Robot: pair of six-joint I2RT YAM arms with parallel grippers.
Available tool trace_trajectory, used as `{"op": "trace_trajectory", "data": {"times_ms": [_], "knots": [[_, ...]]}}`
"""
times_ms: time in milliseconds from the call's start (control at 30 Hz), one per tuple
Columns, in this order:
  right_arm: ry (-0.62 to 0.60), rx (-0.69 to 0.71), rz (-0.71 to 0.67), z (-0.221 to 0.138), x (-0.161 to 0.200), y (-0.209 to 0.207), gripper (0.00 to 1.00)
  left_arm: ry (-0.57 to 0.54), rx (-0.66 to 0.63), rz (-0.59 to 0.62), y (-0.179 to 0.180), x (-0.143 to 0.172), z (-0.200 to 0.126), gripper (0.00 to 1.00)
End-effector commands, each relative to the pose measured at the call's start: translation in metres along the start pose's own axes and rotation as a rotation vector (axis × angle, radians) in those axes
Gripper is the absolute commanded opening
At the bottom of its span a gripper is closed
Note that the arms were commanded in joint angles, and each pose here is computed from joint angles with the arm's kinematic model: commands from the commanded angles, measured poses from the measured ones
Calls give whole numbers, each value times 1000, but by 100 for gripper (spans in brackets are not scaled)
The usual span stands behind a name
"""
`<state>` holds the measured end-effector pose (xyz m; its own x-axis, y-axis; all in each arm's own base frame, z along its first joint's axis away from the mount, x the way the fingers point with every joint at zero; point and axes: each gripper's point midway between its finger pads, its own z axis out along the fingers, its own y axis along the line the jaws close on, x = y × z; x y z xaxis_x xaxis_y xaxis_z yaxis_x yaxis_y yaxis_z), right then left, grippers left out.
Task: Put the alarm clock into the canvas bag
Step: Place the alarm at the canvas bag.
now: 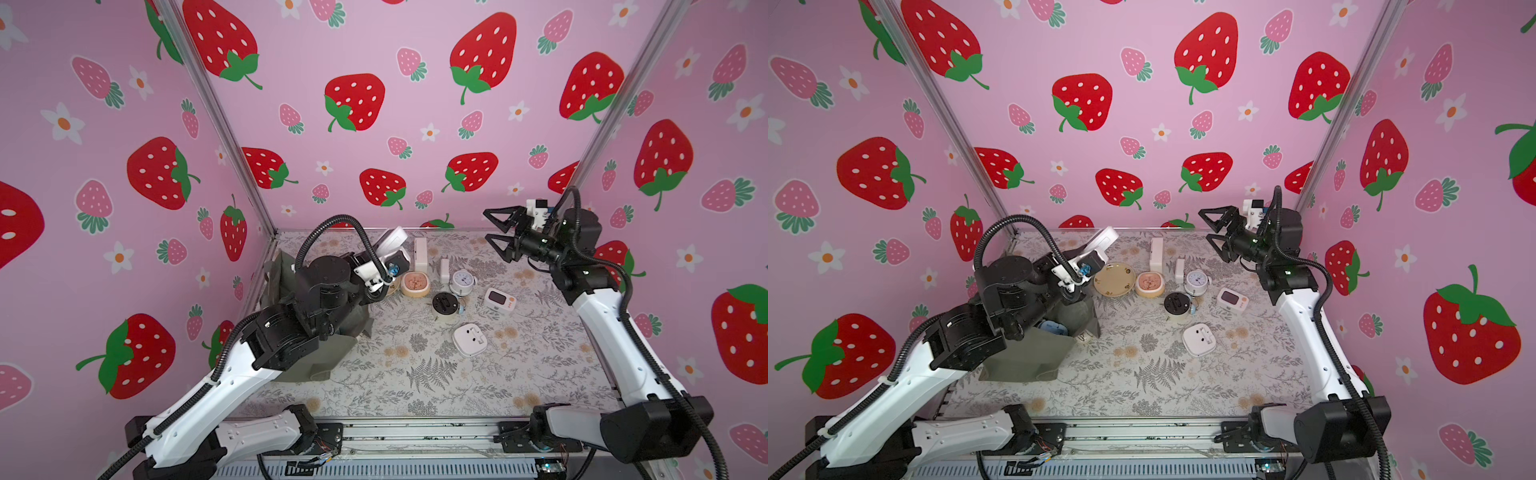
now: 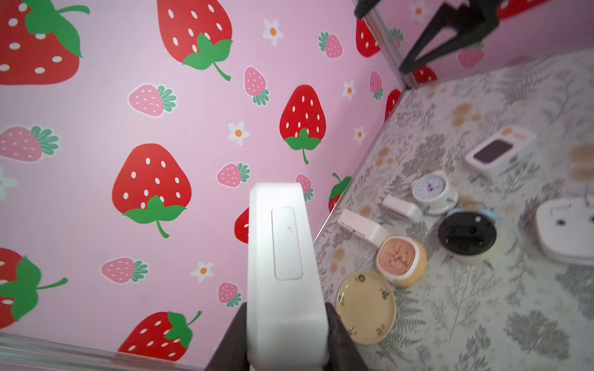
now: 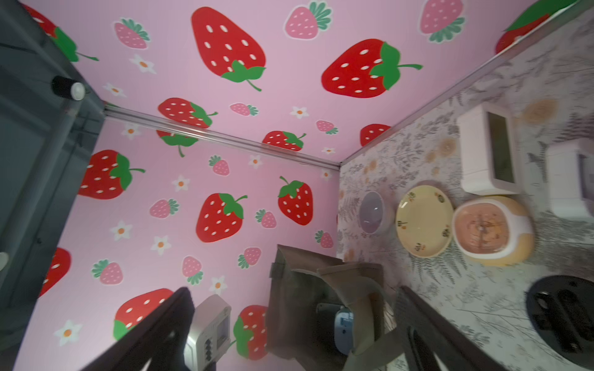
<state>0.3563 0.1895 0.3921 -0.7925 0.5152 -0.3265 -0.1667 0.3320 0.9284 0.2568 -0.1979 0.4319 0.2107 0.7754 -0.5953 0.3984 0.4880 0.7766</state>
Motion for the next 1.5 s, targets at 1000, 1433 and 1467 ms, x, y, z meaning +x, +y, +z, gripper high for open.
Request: {"op": "trace_trajectory", "data": {"times_ms": [1000, 1433, 1467], "knots": [[196, 461, -78, -15, 50, -137, 100, 1043, 247, 66, -68, 236, -17, 37], [221, 566, -159, -28, 53, -154, 100, 1191, 247, -97, -79, 263, -12, 46], [226, 592, -178, -31, 53, -159, 100, 1173, 231, -133, -75, 259, -11, 48]]}}
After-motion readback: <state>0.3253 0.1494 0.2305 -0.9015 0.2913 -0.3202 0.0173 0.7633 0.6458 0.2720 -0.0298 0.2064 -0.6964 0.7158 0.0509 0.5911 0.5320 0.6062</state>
